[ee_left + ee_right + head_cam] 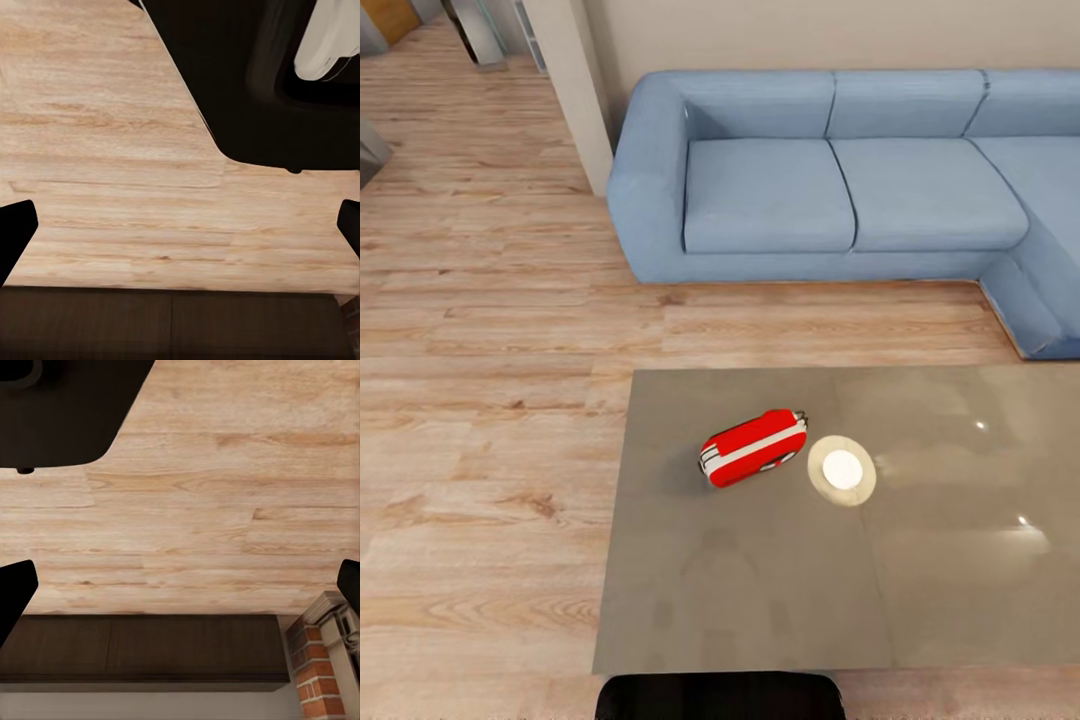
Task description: Turn on the radio receiver that's on the table in the living room.
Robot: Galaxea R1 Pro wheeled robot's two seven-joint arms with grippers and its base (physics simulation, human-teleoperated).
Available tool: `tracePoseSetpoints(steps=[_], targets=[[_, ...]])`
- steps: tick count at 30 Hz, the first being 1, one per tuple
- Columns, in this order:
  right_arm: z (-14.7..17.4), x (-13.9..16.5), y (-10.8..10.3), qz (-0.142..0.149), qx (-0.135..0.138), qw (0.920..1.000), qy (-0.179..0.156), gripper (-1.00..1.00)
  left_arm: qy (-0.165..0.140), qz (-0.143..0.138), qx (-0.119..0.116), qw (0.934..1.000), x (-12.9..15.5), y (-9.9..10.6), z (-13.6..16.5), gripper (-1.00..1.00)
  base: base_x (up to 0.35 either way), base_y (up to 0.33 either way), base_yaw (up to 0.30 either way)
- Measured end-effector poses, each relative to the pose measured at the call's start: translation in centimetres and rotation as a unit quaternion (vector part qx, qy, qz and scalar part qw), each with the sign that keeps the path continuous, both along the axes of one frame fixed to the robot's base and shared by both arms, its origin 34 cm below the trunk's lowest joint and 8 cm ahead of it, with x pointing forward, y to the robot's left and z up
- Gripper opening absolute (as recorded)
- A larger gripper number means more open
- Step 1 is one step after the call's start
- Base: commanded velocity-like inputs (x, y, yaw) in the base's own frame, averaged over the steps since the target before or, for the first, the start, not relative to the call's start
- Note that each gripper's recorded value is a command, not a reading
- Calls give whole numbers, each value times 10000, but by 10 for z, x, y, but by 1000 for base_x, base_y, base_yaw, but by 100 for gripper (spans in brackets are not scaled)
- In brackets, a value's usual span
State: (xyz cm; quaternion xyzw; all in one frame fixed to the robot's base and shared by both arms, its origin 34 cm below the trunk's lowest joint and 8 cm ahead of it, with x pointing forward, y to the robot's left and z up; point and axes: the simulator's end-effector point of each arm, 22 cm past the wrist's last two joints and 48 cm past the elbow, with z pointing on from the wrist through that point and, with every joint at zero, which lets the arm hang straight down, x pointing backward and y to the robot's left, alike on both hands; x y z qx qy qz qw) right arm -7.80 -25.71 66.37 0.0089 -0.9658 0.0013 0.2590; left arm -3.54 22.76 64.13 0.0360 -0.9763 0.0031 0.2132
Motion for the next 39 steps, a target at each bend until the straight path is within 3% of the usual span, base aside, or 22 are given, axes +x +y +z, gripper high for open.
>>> tracePoseSetpoints(steps=[39], targets=[[7, -12, 0, 0, 0, 9998, 184, 100, 185, 2, 2, 9998, -13, 0, 6, 100, 0, 0, 0]])
